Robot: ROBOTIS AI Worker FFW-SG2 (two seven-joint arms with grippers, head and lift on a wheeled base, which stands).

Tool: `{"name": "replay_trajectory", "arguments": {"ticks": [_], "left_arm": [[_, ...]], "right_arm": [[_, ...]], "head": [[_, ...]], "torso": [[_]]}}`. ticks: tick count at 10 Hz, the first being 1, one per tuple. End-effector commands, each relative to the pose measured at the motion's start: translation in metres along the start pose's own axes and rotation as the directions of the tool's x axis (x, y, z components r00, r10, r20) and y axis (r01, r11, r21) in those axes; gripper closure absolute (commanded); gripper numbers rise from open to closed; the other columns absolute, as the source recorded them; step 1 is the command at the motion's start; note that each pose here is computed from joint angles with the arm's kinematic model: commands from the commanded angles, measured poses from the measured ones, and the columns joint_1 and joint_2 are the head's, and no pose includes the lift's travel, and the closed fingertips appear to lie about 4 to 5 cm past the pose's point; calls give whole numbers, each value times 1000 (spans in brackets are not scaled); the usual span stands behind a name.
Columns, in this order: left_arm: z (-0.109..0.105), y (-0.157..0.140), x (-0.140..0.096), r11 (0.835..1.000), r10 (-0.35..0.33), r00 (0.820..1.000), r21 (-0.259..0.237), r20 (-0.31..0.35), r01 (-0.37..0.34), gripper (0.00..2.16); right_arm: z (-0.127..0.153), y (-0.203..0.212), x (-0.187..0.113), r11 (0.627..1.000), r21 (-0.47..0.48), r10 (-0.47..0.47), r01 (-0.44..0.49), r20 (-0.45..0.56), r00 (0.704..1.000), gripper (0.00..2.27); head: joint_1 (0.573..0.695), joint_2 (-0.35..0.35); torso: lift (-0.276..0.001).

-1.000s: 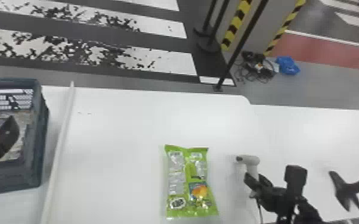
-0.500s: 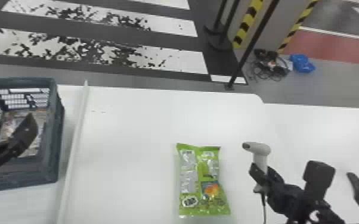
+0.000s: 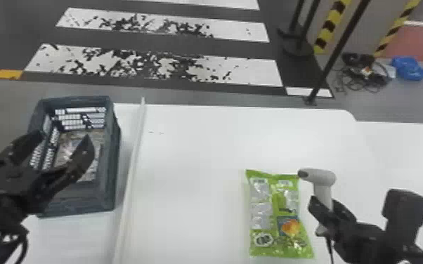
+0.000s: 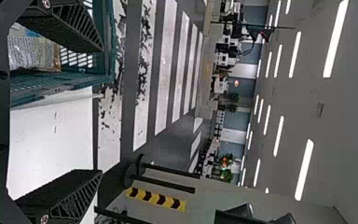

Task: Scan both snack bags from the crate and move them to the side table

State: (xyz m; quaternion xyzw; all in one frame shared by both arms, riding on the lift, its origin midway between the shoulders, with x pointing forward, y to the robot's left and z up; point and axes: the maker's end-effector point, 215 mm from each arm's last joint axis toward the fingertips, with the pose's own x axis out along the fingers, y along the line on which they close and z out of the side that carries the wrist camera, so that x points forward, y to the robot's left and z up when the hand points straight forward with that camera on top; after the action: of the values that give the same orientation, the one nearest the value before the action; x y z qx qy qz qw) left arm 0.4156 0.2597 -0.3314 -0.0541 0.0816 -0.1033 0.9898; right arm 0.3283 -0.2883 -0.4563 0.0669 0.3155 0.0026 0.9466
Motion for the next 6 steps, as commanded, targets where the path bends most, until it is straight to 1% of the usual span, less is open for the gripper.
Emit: {"name": "replay_trajectory", "arguments": {"ticks": [1, 3, 5, 6], "left_arm": [[0, 0, 0, 1000, 0, 1000, -1, 1, 0, 66], [-1, 1, 0, 1000, -1, 1000, 0, 1, 1, 66], [-3, 0, -1, 1000, -2, 1000, -4, 0, 2, 66], [0, 0, -2, 1000, -2, 1000, -2, 9, 3, 66]], "right_arm": [[-8, 33, 4, 999, -33, 33, -34, -28, 999, 2243], [-18, 67, 9, 997, -72, 37, -40, -45, 998, 2243], [-16, 88, 14, 995, -95, 39, -42, -39, 999, 2243], [-15, 96, 17, 994, -101, 40, -43, -35, 999, 2243]], "head": [[695, -65], [695, 5], [695, 64], [695, 84]], "torso": [[-29], [-29], [-29], [-29]]}}
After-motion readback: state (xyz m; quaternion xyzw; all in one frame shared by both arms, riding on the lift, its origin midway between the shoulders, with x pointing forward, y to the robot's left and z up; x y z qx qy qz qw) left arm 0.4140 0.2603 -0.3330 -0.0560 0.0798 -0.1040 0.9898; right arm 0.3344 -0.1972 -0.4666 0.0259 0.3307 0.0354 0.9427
